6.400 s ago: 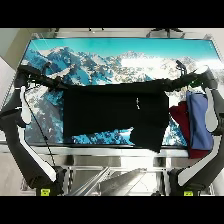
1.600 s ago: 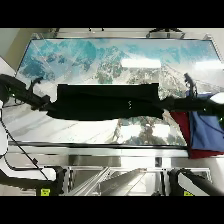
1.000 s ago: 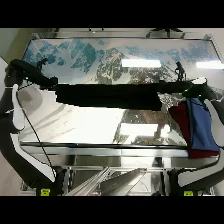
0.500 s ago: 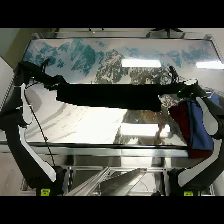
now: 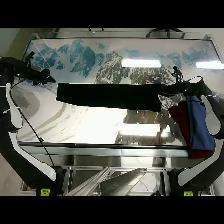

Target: Fold the shirts.

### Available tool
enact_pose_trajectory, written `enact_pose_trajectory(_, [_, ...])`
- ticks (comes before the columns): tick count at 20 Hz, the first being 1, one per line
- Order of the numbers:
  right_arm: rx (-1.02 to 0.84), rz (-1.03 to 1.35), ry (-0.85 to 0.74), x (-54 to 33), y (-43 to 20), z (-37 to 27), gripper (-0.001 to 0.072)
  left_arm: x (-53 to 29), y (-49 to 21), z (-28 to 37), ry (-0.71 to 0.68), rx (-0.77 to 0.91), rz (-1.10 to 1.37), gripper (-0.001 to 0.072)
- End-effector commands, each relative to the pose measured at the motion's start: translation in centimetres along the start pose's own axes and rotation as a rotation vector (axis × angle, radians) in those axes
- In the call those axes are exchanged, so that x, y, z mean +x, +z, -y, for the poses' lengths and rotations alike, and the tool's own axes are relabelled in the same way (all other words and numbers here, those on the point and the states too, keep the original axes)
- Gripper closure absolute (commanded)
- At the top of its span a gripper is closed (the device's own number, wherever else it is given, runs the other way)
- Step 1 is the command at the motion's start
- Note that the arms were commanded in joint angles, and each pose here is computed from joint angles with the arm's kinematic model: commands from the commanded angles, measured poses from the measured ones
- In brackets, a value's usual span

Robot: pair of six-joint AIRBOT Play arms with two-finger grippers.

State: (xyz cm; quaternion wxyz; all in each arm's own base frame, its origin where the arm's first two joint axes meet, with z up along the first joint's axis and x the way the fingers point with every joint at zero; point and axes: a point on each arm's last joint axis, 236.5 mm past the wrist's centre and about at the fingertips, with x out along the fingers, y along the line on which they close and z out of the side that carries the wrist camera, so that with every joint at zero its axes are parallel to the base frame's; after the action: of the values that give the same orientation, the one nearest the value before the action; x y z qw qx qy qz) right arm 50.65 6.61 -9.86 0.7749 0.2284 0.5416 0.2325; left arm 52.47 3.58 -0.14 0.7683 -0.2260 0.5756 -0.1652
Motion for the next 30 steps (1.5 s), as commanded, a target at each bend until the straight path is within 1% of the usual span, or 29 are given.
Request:
enact_pose_trajectory(1, [0.035,-0.084,-0.005,2.5,-2.3,0.5,0.0118,1.1,-0.5,3.7,-0.056,0.043,-0.031,0.0668])
enact_pose_trajectory(3, [0.048,-0.114,0.035,2.9,-3.0,-0.6,0.047,2.6,-1.0,6.1,-0.067,0.089,-0.06,0.0669])
enact_pose_trajectory(4, [0.05,-0.124,0.057,2.8,-3.2,-1.3,0.057,3.7,-1.3,7.8,-0.074,0.12,-0.076,0.0668])
enact_pose_trajectory(5, [0.052,-0.134,0.087,2.5,-3.2,-2.2,0.0695,4.6,-1.6,9.3,-0.081,0.146,-0.088,0.0668])
enact_pose_trajectory(7, [0.024,-0.142,0.142,1.1,-2.4,-4.5,0.0694,7.2,-2.6,12.5,-0.097,0.203,-0.119,0.0669])
enact_pose_trajectory(9, [-0.021,-0.123,0.175,-1.3,-0.8,-7.1,0.0694,11.1,-4.4,15.8,-0.115,0.261,-0.172,0.0687])
enact_pose_trajectory(13, [-0.125,0.006,0.239,-8.2,3.6,-14.2,0.0694,20.1,-9.6,21.2,-0.136,0.334,-0.28,0.0686])
enact_pose_trajectory(16, [-0.171,0.016,0.279,-11.5,4.1,-17.9,0.0694,25.1,-12.9,23.9,-0.143,0.388,-0.322,0.0686])
enact_pose_trajectory(20, [-0.178,-0.024,0.318,-11.6,3.1,-19.8,0.0694,27.1,-12.9,26.2,-0.157,0.412,-0.287,0.0687])
enact_pose_trajectory(22, [-0.194,-0.037,0.335,-11.0,2.6,-21.0,0.0694,25.1,-11.7,26.8,-0.173,0.402,-0.268,0.0687])
enact_pose_trajectory(24, [-0.204,-0.04,0.406,-10.9,2.3,-23.7,0.0694,19.7,-9.5,26.9,-0.192,0.41,-0.24,0.0688])
enact_pose_trajectory(26, [-0.216,-0.019,0.49,-10.2,2.3,-27.6,0.0694,11.0,-6.4,26.3,-0.194,0.433,-0.162,0.0688])
enact_pose_trajectory(28, [-0.236,0.036,0.509,-7.7,2.7,-31.6,0.0694,2.0,-3.6,25.1,-0.17,0.429,-0.037,0.0688])
enact_pose_trajectory(30, [-0.292,0.14,0.52,-3.5,2.8,-37.1,0.0693,-5.7,-1.6,23.4,-0.133,0.392,0.099,0.0687])
